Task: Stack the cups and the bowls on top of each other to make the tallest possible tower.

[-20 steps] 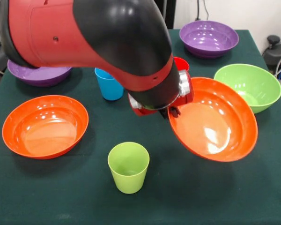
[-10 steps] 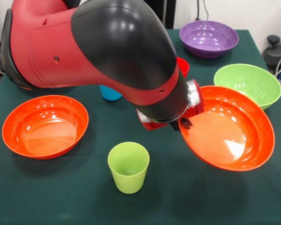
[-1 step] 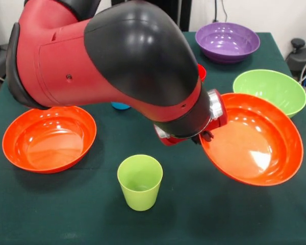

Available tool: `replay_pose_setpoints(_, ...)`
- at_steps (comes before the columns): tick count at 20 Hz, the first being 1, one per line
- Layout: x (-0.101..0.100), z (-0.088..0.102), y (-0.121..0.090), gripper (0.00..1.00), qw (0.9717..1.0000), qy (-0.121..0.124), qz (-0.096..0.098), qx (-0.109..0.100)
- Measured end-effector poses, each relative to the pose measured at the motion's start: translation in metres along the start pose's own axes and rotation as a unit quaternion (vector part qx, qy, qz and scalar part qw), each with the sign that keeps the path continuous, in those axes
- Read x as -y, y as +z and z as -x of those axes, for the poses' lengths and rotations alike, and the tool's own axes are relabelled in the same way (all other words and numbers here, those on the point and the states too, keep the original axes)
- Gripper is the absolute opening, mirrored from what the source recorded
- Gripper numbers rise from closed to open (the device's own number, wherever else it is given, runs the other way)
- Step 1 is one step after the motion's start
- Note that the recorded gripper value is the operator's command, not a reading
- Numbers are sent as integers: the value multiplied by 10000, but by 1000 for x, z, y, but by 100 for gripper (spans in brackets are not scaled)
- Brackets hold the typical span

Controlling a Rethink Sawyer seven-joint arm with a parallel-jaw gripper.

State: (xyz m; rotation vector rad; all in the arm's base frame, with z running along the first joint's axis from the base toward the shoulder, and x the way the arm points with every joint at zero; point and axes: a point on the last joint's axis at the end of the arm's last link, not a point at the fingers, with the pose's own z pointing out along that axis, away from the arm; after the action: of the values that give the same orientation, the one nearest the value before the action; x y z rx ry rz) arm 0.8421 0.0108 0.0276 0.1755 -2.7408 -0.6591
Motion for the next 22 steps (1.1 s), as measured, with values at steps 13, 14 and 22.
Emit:
replay_pose_setpoints(13, 30, 14, -11, 0, 9986, 362, -316, -241)
replay_pose_setpoints(14, 31, 16, -12, 0, 9984, 395, -329, -242)
replay_pose_setpoints(22, 14, 34, -26, 0, 9983, 482, -263, -197)
